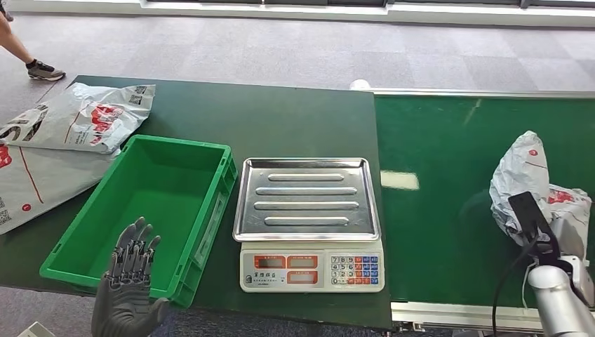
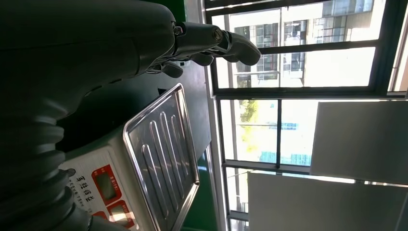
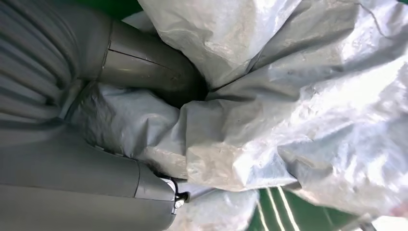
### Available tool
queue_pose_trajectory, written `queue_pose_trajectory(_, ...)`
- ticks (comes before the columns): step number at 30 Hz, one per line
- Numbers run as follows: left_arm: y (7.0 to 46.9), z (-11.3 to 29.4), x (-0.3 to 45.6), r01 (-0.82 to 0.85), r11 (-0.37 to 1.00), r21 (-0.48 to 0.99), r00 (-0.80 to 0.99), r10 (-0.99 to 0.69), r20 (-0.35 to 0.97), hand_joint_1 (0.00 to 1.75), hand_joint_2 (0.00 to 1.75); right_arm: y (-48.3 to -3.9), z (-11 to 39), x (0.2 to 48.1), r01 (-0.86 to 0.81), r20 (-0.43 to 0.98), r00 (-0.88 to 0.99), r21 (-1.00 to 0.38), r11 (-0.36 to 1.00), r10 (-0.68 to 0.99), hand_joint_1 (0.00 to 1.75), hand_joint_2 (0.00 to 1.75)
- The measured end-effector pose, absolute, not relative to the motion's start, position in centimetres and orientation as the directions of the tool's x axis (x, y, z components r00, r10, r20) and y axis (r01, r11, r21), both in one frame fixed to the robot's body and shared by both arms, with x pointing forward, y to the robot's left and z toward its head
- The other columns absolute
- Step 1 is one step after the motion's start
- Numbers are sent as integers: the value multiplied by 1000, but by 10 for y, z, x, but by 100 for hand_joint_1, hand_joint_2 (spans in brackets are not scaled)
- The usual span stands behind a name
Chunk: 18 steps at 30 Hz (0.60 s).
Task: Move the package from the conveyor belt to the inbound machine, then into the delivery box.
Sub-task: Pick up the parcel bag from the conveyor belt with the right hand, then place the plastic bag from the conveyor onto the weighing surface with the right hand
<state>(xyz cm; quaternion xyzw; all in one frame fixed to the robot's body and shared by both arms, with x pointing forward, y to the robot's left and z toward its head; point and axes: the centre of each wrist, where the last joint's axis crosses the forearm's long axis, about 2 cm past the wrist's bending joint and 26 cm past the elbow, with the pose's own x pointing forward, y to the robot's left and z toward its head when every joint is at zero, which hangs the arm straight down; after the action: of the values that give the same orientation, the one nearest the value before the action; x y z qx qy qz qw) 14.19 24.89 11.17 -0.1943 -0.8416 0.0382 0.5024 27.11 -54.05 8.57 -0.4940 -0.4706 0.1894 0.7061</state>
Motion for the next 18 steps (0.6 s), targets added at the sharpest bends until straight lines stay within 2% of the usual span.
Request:
queue_pose_trajectory(4,247,112,143,268,929,-255,-444,354,823,0,175,-507,105,278,465,550,198,-781,416,811,175,175)
queue_pose_trajectory(7,245,111,143,244,937,-250,-466,340,817,0,175,-457,127,283,561,543,-27,-687,463,839,175,175)
queue_pose_trajectory(10,245,110,145,227,943,-245,-487,328,809,0,175,-399,148,292,489,438,-227,-721,491,870,175,175)
queue_pose_trajectory(14,247,107,149,222,947,-234,-508,317,801,0,175,-318,165,295,343,242,-436,-846,409,867,175,175)
queue_pose_trajectory(18,248,104,149,222,948,-228,-504,312,805,0,175,-278,173,290,313,211,-541,-848,428,814,175,175)
